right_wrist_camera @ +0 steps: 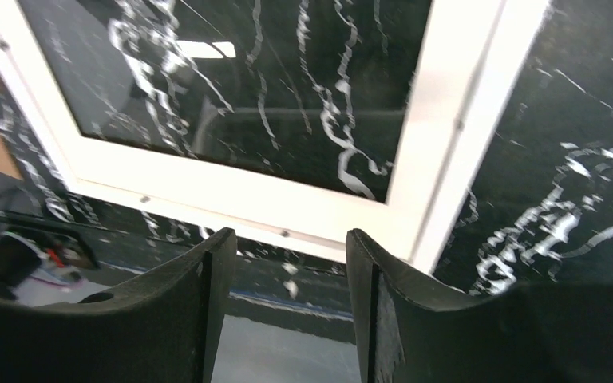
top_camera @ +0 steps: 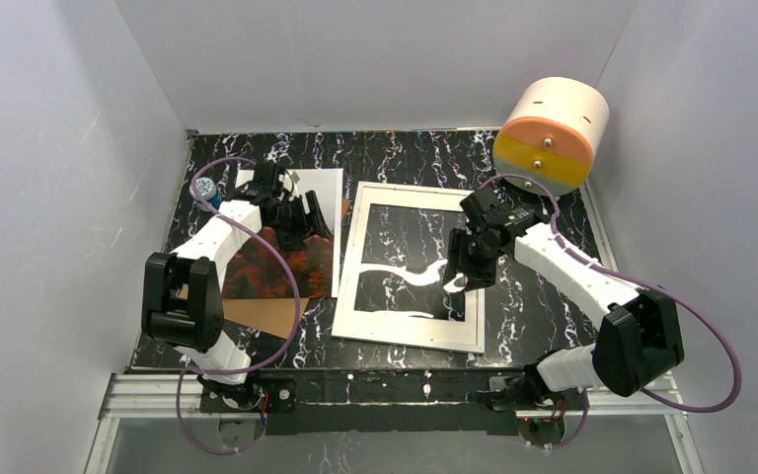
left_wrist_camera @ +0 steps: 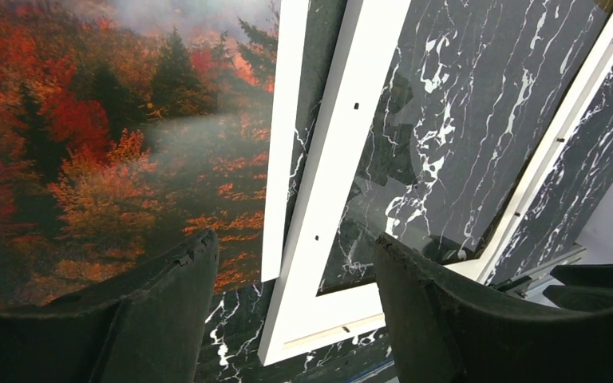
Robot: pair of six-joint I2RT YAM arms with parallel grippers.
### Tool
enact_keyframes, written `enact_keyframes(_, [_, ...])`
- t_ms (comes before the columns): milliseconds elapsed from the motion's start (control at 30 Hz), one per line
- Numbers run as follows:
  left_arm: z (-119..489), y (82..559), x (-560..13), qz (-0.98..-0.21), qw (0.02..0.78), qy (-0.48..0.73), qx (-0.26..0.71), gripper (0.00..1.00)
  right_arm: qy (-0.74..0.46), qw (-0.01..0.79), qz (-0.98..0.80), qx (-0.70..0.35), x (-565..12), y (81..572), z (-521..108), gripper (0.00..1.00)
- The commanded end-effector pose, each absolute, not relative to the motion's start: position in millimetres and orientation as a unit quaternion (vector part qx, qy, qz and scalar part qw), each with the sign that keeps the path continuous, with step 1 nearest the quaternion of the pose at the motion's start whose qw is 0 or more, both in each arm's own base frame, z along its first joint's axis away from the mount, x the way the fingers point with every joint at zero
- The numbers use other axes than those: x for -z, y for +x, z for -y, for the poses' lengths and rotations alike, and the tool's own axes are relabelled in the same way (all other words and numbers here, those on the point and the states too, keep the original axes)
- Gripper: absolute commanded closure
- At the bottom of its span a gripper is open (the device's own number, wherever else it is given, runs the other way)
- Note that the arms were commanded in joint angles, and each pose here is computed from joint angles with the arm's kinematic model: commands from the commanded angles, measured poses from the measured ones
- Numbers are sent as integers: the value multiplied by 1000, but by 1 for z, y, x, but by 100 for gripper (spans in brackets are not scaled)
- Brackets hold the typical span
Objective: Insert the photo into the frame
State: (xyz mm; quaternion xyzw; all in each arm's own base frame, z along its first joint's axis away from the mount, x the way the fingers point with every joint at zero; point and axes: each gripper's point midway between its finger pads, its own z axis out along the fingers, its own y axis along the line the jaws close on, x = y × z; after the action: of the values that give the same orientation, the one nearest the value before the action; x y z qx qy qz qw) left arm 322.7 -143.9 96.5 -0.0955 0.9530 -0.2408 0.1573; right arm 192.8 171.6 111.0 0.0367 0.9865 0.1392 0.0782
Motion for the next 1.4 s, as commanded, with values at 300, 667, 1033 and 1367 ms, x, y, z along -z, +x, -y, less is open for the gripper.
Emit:
enact_keyframes(300, [100, 325, -105, -975, 174, -83, 112, 32, 83, 229, -887, -392, -169, 281, -278, 33])
enact_keyframes(667, [53, 315, -116, -968, 207, -135, 48, 30, 65, 184, -894, -404, -152, 308, -357, 32])
enact_keyframes(1033, [10, 304, -108, -947, 233, -220, -8, 42, -17, 127, -933, -337, -106, 304, -445, 48])
enact_keyframes(1367, [1, 298, -74, -958, 189, -213, -22, 53, -31, 112, -959, -259, -54, 307, -459, 45])
